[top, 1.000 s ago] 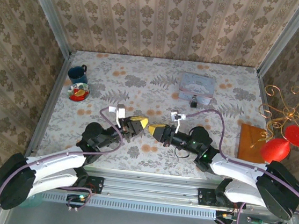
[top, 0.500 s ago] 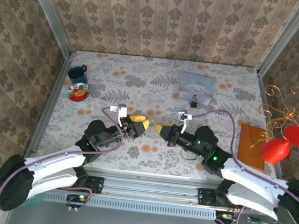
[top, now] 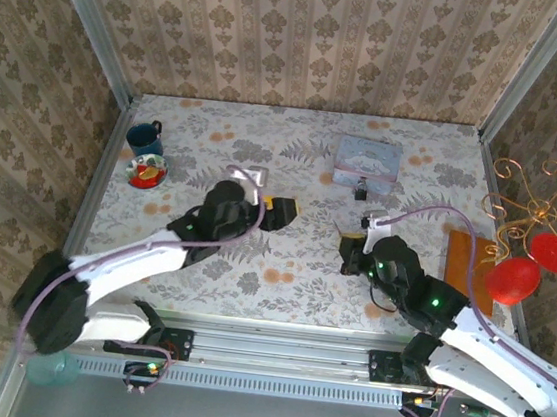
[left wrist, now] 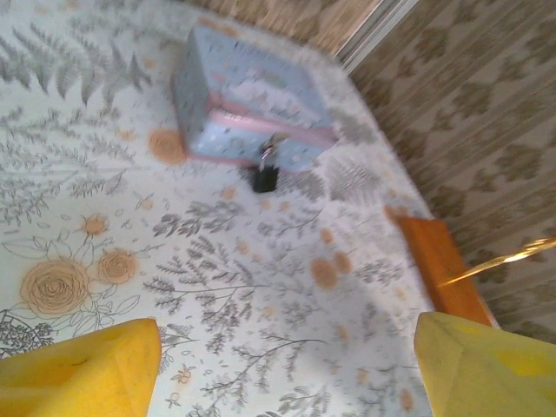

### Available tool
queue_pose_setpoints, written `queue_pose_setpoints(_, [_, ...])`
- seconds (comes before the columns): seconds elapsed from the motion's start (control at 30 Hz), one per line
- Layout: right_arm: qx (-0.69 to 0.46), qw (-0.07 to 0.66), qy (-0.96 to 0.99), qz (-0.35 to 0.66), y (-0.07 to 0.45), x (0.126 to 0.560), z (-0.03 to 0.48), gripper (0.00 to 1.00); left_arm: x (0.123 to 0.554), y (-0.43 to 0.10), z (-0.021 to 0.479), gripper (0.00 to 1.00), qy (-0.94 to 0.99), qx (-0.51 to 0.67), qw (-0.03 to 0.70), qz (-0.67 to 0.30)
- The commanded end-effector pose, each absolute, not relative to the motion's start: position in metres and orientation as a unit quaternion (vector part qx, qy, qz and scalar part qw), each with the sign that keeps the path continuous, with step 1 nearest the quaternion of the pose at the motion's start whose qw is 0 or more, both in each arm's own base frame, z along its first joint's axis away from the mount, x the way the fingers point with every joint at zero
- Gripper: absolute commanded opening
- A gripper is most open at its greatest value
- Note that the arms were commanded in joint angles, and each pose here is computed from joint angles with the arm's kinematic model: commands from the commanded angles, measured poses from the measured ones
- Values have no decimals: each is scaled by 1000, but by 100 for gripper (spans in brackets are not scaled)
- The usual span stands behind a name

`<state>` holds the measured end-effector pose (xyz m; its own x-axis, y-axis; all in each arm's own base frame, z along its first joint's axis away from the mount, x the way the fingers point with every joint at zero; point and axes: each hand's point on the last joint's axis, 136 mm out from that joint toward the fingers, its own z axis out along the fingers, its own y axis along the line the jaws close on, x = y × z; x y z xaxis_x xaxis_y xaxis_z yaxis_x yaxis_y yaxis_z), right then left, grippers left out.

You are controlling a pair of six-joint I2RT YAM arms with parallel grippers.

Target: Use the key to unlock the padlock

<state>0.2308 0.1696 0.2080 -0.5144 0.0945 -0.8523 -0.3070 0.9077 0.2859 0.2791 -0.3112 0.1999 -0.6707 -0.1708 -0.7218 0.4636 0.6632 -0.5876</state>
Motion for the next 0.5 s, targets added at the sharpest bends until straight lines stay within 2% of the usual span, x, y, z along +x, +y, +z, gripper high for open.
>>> queue_pose_setpoints(0.0, [-55, 494, 858, 130, 136, 226, 190, 0, 295, -341, 178, 78, 834, 108, 369, -396])
queue_pose_setpoints(0.47, [-68, 509, 847, 133, 119, 210, 168, 0, 373, -464, 89, 74, 859, 112, 305, -395])
